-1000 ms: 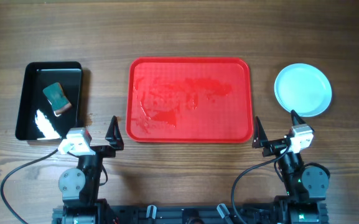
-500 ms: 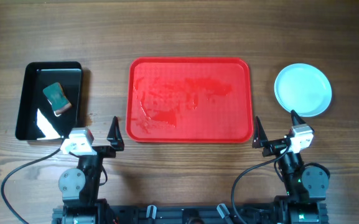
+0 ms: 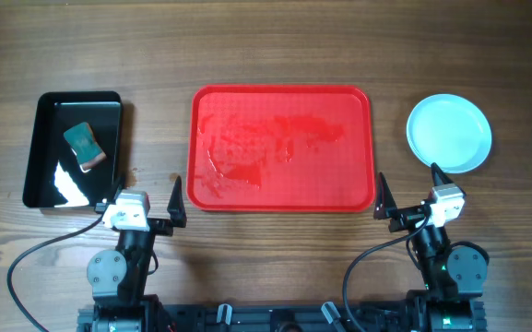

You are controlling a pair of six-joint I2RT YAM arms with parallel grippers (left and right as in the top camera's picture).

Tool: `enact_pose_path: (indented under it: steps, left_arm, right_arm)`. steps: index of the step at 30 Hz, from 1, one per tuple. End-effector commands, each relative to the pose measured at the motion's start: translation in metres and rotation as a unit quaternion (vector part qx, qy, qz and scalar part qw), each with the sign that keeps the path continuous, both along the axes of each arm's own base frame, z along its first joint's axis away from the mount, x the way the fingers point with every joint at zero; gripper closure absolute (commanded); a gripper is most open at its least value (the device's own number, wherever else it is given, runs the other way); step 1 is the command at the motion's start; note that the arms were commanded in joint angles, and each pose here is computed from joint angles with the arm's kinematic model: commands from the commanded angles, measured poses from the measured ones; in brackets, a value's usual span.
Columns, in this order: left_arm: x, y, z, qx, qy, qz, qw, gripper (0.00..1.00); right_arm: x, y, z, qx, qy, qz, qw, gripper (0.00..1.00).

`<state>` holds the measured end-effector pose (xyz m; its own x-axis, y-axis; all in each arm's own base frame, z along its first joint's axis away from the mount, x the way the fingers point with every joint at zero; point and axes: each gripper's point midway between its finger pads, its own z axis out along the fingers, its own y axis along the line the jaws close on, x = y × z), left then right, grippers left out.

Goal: Clean dirty plates on tray and stack at the side

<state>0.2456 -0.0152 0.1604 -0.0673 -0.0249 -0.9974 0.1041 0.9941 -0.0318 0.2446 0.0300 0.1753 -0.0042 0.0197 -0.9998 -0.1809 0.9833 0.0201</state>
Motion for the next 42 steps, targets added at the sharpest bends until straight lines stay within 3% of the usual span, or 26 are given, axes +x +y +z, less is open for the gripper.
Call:
enact_pose_path:
  steps: [1,42]
  left_arm:
    - [-0.0010,-0.0058,-0.0009,0.014,-0.002,-0.017,1.000,0.00]
    - [-0.0006,-0.0030,-0.0007,0.013,-0.002,-0.008,1.000,0.00]
  right_arm:
    - [-0.0004,-0.0010,0.0031,-0.009,-0.009,-0.004,1.000,0.00]
    - [-0.0004,-0.0010,0.0031,-0.009,-0.009,-0.004,1.000,0.00]
